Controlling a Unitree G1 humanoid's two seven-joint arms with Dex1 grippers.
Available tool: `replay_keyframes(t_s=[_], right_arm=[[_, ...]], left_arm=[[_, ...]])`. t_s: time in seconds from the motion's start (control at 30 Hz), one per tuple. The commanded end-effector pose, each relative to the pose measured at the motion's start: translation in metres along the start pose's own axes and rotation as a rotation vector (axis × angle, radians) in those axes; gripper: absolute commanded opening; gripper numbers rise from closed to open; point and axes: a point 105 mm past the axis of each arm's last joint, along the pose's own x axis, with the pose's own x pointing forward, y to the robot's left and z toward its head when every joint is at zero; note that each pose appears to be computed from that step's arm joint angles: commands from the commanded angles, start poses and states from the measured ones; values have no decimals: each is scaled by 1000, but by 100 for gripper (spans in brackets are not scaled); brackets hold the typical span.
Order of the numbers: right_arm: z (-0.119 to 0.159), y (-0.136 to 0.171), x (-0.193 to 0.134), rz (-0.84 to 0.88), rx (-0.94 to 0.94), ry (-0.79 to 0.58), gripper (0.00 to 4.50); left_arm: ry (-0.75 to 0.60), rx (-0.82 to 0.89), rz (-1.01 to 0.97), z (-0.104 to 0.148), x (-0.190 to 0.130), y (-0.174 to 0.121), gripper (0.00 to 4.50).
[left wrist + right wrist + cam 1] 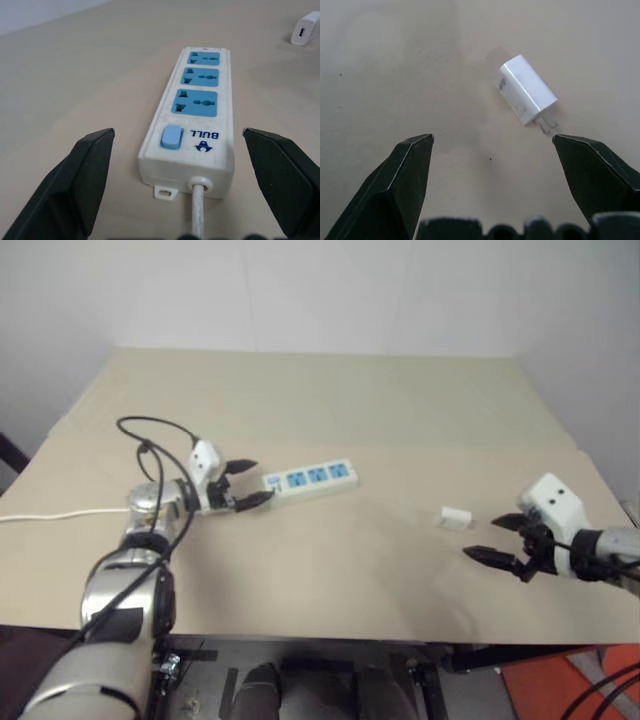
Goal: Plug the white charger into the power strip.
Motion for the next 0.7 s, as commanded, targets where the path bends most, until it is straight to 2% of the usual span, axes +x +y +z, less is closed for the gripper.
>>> replay_keyframes(t_s=[0.03,0.27,0.7], right_arm=[[11,-2,-11,-33,-24,-30,450],[13,-1,-9,-34,-22,-31,450],[11,0,-3,-37,-8,-31,450]], left_arm=[[14,5,11,4,6,3,447],[108,13,0,-12,16,-5,447],[75,24,-137,-12,14,-22,447]])
